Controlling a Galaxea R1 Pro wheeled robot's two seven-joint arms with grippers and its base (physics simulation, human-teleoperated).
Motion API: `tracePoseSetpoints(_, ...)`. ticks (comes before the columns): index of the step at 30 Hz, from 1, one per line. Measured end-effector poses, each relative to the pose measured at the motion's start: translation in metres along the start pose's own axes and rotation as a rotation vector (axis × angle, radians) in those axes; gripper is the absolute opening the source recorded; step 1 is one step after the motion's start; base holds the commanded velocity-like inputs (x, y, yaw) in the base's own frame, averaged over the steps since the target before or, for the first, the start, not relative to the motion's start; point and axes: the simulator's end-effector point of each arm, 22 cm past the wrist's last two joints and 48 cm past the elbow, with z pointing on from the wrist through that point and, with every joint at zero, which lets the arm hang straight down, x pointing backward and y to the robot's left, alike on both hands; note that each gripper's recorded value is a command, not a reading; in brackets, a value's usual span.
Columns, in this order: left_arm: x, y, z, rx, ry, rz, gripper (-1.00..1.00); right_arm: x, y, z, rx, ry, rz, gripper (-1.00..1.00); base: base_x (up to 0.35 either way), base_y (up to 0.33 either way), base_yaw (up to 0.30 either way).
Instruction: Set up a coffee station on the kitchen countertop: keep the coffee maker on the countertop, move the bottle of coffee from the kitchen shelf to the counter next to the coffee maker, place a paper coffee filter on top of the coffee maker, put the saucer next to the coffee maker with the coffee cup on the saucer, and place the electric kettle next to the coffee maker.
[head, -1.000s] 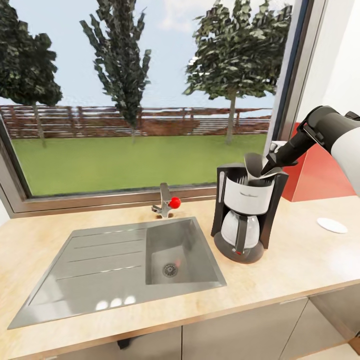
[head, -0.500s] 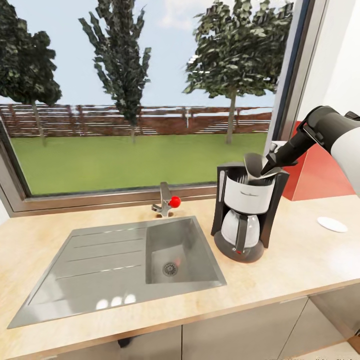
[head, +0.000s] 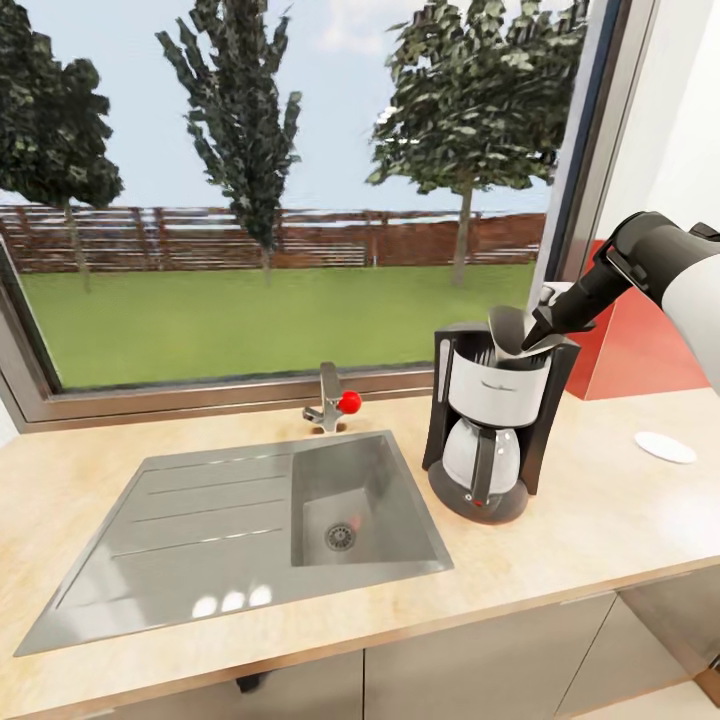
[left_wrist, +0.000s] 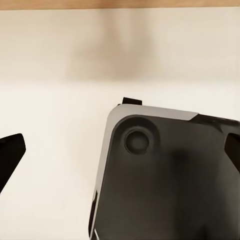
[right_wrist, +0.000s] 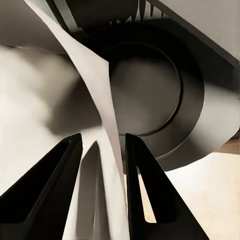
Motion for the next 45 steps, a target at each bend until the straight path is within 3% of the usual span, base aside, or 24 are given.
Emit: tracePoseSetpoints(45,0.007,0.002,-0.001,-0.004,0.018,0.002,1.0,0.001,-0.003,0.014,-0.005,0.018,0.004,-1.0,0.0,0.0,0.0)
